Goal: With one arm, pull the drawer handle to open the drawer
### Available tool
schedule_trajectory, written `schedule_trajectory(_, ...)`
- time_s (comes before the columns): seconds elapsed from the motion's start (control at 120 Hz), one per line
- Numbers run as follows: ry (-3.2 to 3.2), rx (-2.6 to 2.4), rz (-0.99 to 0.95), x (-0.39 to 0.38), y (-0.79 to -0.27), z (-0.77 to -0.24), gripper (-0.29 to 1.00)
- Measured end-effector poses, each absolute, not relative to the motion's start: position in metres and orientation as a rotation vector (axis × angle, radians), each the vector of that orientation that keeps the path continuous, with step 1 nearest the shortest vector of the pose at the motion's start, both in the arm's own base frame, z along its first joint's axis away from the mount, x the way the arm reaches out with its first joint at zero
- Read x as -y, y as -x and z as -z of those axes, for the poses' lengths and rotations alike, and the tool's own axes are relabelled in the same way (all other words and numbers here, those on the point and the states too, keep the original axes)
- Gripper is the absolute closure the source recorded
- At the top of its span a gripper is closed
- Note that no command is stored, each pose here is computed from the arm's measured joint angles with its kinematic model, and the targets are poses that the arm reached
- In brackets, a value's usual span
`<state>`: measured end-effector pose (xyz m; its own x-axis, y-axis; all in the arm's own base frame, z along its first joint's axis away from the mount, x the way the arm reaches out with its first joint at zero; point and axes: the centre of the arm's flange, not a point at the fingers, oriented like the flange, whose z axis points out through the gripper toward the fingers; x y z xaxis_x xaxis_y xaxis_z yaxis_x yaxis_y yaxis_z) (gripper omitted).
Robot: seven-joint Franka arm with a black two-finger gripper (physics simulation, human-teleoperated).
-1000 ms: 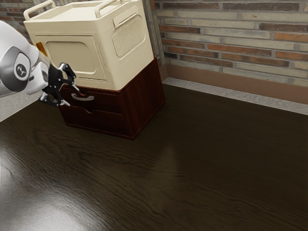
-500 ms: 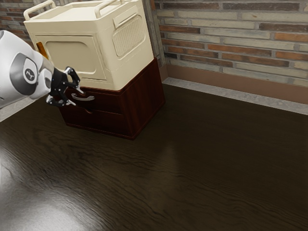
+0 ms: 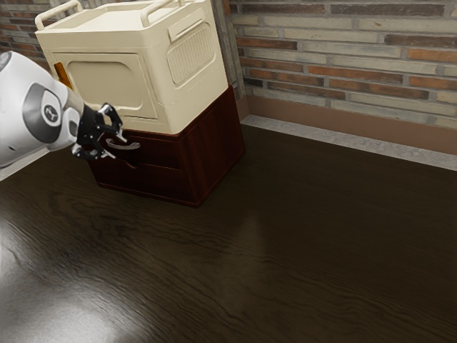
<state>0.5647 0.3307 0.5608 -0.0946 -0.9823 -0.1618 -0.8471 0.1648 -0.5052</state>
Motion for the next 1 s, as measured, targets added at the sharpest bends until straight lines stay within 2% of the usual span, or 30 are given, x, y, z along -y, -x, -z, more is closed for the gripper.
schedule_trajectory(0.158,1.734,-1.997,0.409,-0.335,-0.567,-0.551,0.45)
schedule_trajectory(0.383,1.742,-1.985,0.447,-0.34,-0.565,-0.547,0.63)
schedule_trajectory(0.583,1.727,-1.983,0.46,-0.34,-0.559,-0.553,0.69)
schedule_trajectory(1.0,1.745,-1.99,0.508,-0.335,-0.508,-0.554,0.72)
